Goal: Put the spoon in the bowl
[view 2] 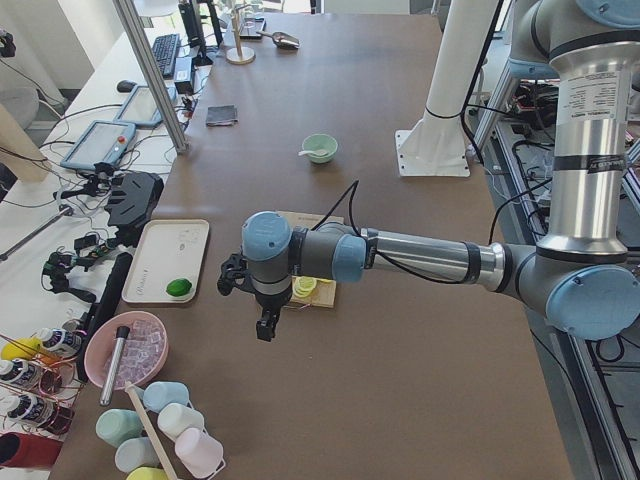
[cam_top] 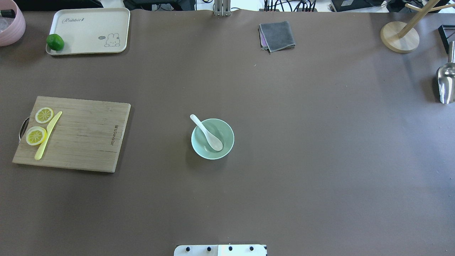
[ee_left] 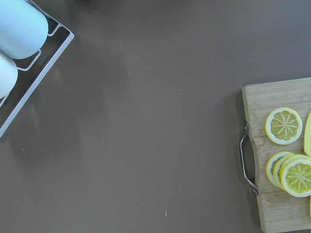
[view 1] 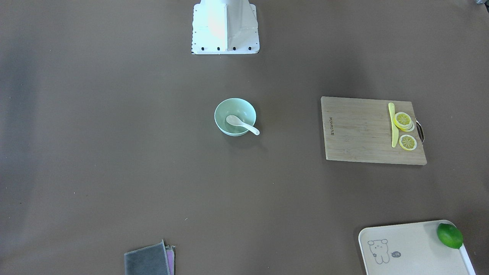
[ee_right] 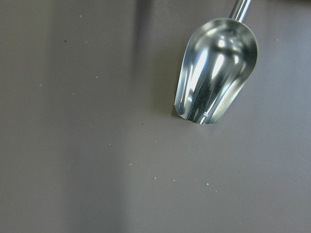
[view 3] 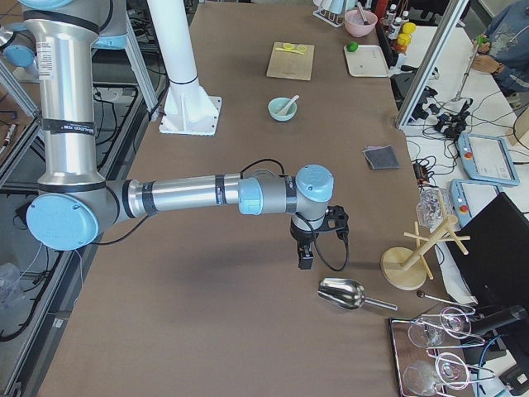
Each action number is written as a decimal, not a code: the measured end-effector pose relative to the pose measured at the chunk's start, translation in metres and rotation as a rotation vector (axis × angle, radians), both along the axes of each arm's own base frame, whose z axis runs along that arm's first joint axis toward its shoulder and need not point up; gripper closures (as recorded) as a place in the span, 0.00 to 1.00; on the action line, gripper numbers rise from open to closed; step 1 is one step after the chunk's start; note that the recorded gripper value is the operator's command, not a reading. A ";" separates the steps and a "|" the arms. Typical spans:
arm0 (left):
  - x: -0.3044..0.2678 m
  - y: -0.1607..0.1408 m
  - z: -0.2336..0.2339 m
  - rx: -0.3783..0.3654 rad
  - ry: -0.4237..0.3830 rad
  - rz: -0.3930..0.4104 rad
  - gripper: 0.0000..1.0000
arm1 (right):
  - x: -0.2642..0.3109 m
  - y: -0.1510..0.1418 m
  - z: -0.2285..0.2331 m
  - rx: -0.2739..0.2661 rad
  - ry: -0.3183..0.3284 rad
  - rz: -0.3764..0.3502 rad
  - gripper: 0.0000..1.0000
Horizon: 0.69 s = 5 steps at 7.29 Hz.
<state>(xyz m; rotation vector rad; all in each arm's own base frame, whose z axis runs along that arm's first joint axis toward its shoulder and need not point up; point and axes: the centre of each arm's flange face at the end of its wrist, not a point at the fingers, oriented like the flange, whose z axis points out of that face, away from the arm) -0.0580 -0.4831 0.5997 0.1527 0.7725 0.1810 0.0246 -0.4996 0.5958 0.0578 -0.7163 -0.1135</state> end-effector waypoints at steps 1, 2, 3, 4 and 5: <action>0.000 -0.002 -0.004 0.011 0.000 0.000 0.02 | -0.002 -0.007 -0.006 0.011 0.001 -0.003 0.00; -0.001 -0.003 -0.006 0.017 -0.001 0.000 0.02 | -0.003 -0.010 -0.011 0.019 -0.001 -0.004 0.00; -0.001 -0.003 -0.006 0.019 -0.003 0.000 0.02 | -0.003 -0.011 -0.013 0.023 -0.003 -0.005 0.00; -0.001 -0.003 -0.005 0.018 -0.005 0.001 0.02 | -0.004 -0.013 -0.013 0.025 -0.001 -0.005 0.00; -0.001 -0.003 -0.003 0.014 -0.006 0.001 0.02 | -0.004 -0.017 -0.015 0.030 0.002 -0.005 0.00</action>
